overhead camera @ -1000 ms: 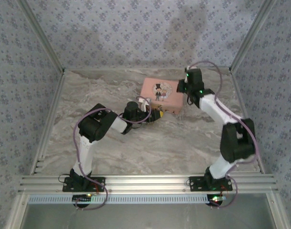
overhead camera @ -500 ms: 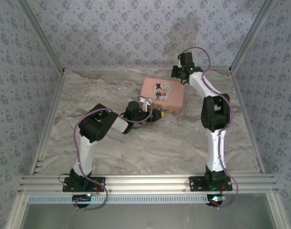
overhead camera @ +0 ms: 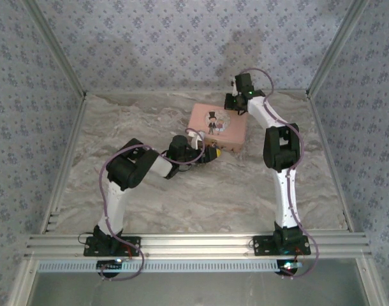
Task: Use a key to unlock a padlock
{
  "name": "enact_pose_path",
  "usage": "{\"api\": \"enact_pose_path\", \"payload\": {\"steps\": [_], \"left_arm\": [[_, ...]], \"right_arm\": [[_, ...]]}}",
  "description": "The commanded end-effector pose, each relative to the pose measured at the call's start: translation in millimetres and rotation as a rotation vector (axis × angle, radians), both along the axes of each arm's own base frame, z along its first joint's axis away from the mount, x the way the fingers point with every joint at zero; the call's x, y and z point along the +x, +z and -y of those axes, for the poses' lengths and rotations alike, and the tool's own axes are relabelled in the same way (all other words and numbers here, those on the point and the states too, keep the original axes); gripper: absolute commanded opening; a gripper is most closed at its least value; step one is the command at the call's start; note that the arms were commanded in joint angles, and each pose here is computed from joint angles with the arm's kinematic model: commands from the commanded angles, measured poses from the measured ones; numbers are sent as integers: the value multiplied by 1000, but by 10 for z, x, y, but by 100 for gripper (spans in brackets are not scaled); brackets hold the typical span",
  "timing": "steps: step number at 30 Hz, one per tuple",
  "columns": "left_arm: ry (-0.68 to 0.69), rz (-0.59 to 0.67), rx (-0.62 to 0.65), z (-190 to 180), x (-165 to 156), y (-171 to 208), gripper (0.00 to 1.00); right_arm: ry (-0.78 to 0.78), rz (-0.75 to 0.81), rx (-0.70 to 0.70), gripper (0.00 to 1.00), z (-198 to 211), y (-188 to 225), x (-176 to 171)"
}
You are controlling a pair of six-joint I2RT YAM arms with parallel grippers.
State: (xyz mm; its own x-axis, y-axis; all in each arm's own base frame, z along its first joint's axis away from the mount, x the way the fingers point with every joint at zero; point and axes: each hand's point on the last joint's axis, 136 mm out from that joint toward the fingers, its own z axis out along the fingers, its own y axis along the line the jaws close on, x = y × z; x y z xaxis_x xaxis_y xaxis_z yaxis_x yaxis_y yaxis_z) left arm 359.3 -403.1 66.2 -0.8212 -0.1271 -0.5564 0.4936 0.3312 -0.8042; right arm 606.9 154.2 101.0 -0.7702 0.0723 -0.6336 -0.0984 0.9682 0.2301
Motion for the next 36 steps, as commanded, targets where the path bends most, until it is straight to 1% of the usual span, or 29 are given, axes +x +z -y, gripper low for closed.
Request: {"api": "enact_pose_path", "payload": {"steps": [1,4,6,11,19,27,30,33,34,36], "left_arm": [[-17,-166,84,-7,-125,-471,49],[-18,-175,82,6,-117,-487,45],[-11,-185,83,4,-109,-506,45],[26,-186,88,-38,-70,-537,50],[99,-185,126,-173,-24,-654,52],[188,-144,150,-271,59,-633,54],[186,-138,130,-260,67,-586,50],[187,-158,125,-265,76,-615,45],[186,-164,122,-267,73,-629,41],[186,-170,113,-270,67,-635,39]], "right_arm": [[38,-99,1,0,-70,-236,-243],[55,-100,-5,0,-99,-253,-269],[70,-100,-7,0,-132,-270,-298],[96,-109,2,0,-178,-301,-385],[134,-122,7,0,-232,-330,-481],[167,-138,-9,0,-305,-387,-564],[167,-137,-12,0,-308,-399,-574],[172,-139,-12,0,-331,-406,-591],[174,-138,-14,0,-337,-413,-594],[175,-136,-16,0,-342,-403,-599]]}}
